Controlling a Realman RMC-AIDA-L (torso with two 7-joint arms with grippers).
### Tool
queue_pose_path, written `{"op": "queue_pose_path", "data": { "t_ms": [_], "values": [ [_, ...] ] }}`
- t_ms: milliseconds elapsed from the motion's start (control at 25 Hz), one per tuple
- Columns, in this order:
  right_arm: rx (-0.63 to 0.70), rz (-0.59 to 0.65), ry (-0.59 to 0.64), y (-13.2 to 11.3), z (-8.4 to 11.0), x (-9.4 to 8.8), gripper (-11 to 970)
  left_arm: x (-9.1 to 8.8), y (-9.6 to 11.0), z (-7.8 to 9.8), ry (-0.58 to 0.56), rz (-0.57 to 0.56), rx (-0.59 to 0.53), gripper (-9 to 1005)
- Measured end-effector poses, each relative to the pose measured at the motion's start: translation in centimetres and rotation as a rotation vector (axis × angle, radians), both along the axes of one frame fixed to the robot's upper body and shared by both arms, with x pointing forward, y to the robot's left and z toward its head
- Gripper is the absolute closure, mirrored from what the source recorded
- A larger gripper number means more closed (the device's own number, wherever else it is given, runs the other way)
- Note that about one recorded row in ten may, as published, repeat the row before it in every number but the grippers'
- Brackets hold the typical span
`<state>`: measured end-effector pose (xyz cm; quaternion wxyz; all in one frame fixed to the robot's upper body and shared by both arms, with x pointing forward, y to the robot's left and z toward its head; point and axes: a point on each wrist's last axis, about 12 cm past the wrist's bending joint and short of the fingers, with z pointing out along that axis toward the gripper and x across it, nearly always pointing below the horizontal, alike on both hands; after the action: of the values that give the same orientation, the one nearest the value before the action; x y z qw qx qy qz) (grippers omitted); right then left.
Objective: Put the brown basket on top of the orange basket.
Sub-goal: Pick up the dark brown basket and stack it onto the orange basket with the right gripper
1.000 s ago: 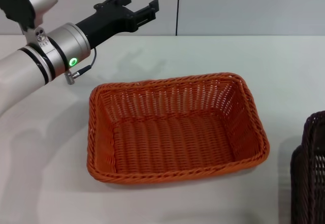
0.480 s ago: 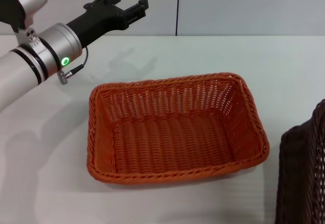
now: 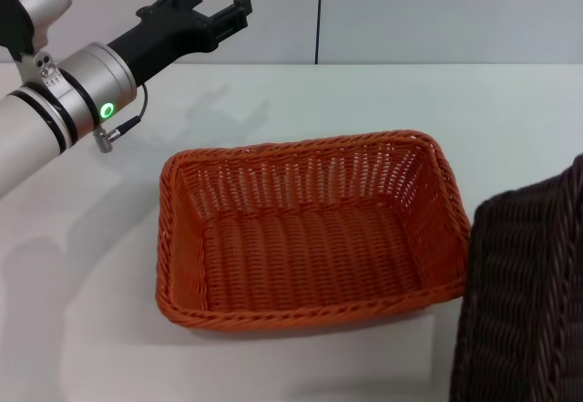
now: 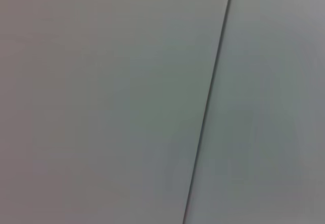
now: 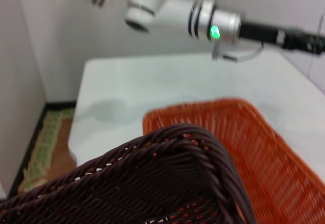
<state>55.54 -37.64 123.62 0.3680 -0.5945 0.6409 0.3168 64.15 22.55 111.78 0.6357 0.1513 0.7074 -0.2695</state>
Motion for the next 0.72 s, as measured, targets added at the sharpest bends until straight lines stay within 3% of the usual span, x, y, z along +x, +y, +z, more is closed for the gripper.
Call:
{"op": "queue_pose_path", "data": {
  "t_ms": [400,720],
  "values": [
    [0.211,0.034,-0.055,0.8,-0.2,-0.1,819,0.0,0.1,-0.3,-0.001,0.004,0.019,162],
    [0.384,0.024,-0.059,3.1,-1.9,0.4,820,0.3,0.1,-0.2,-0.007,0.011,0.042,162]
  ]
}}
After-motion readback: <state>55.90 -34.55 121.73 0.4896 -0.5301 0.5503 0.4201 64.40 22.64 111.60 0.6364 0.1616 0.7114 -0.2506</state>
